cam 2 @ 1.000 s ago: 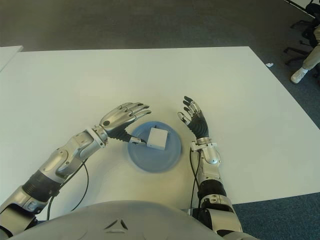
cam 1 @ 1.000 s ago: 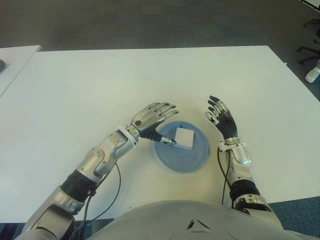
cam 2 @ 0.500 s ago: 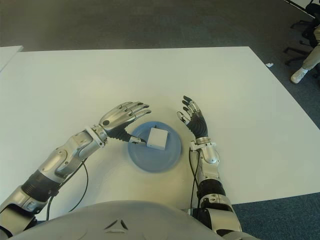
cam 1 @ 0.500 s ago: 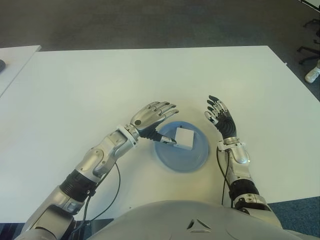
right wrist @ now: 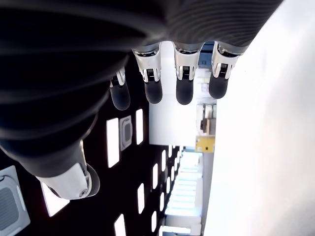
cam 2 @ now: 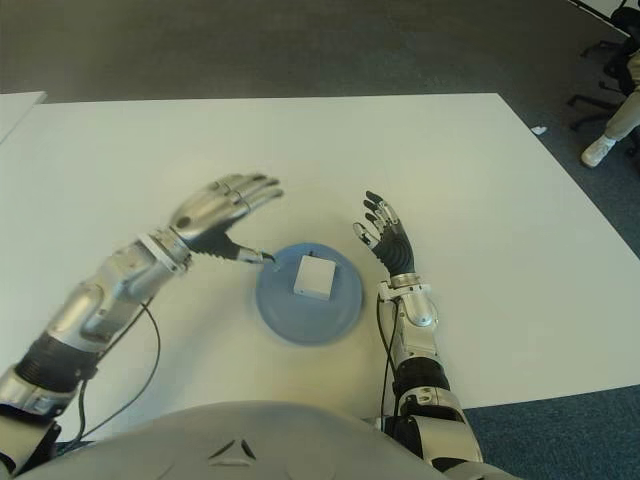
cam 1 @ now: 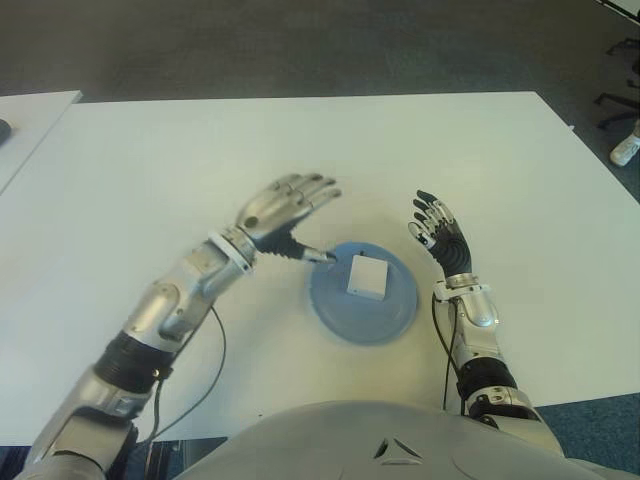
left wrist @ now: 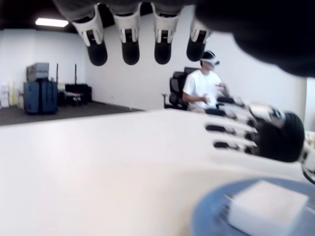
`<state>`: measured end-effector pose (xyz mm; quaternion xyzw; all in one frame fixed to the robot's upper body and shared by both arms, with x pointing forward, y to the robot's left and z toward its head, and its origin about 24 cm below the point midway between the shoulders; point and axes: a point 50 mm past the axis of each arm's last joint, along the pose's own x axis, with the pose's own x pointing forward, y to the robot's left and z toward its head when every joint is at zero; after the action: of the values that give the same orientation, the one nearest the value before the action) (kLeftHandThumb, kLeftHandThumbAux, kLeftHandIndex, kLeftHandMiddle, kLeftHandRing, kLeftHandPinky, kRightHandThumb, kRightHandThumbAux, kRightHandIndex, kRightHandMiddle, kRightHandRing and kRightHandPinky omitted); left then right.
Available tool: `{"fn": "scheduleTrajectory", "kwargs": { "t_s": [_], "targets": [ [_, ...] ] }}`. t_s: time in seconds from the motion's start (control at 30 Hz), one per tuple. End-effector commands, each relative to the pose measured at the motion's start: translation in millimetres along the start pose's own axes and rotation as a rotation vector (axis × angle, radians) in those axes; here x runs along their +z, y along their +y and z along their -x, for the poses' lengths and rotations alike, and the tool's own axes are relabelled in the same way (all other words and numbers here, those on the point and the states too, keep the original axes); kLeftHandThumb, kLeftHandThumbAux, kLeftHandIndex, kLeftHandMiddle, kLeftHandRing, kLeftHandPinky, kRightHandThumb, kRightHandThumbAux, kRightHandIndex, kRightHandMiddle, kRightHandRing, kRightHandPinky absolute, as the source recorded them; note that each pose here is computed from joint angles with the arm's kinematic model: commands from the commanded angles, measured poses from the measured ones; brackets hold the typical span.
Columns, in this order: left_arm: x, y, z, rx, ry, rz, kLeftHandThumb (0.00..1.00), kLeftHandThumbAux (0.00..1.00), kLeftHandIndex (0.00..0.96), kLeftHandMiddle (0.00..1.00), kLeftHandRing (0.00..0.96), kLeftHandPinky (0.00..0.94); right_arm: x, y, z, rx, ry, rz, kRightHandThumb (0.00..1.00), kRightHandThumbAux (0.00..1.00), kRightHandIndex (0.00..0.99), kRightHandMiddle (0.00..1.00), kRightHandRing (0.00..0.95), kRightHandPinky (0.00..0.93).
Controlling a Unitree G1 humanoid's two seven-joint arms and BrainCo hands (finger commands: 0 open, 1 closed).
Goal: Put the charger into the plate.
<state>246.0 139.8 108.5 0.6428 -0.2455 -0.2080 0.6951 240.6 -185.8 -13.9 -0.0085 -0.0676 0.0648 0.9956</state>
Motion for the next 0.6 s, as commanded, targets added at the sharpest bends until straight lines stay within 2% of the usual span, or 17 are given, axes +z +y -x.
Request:
{"fn": "scheduleTrajectory", "kwargs": {
  "t_s": [0.03,0.17,0.37,0.6],
  "targets": [
    [-4.1,7.8,5.0,0.056,0.045,-0.017,0.257,0.282,0.000,0.000,0.005,0.082,-41.8,32.3,42.6,-0.046,0.191,-0.156,0.248,0.666,0.121,0.101,0.080,0.065],
    [-5.5,13.2,10.4,0.077,0.083,-0.011,0.225,0.318,0.035,0.032,0.038,0.109,-41.4,31.8,42.5,-0.046,0.189,-0.155,0.248,0.666,0.121,0.101,0.080,0.065],
    [-14.1,14.8,18.2,0.045,0.137,0.003,0.211,0.333,0.077,0.071,0.069,0.116,-41.5,30.7,43.0,-0.046,0.190,-0.155,0.248,0.666,0.121,0.101,0.080,0.065],
    [-34.1,2.5,24.7,0.027,0.209,0.126,0.270,0.339,0.140,0.104,0.093,0.135,-42.1,28.9,44.3,-0.047,0.192,-0.154,0.248,0.666,0.121,0.101,0.080,0.065]
  ]
}}
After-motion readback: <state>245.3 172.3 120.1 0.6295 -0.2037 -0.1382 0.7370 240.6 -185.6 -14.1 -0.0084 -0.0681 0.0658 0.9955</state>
